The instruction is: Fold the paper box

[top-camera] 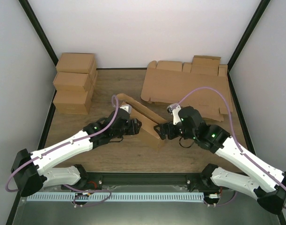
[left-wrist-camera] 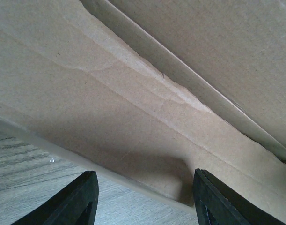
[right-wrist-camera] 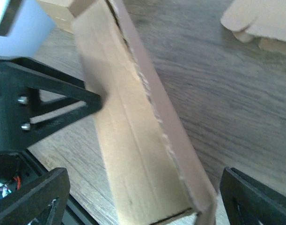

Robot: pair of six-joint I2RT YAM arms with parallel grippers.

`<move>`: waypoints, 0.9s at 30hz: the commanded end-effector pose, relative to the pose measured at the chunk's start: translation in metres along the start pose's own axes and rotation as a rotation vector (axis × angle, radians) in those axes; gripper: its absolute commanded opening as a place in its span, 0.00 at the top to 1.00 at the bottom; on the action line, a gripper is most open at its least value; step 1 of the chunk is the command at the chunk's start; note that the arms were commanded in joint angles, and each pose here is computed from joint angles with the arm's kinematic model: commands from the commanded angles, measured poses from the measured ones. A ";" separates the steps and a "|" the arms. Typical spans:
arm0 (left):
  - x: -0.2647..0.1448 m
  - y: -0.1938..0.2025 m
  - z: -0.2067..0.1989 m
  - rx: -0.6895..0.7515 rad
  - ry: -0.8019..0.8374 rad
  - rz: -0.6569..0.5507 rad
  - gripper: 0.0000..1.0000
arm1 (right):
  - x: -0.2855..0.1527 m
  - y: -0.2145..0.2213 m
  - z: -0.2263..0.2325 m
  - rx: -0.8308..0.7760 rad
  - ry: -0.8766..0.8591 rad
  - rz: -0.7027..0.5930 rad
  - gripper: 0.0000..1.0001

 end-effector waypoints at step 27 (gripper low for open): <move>-0.001 -0.009 -0.002 0.046 -0.043 0.022 0.42 | 0.033 -0.017 0.013 -0.411 0.039 0.301 0.16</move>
Point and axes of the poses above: each gripper's point midway between its finger pads, its own x axis out along the fingers, its own z axis along the line the jaws close on, y = z × x, the point moved 7 cm from there along -x, back along the fingers, and after that the axes turned 1 degree about x, right-handed, at the moved point
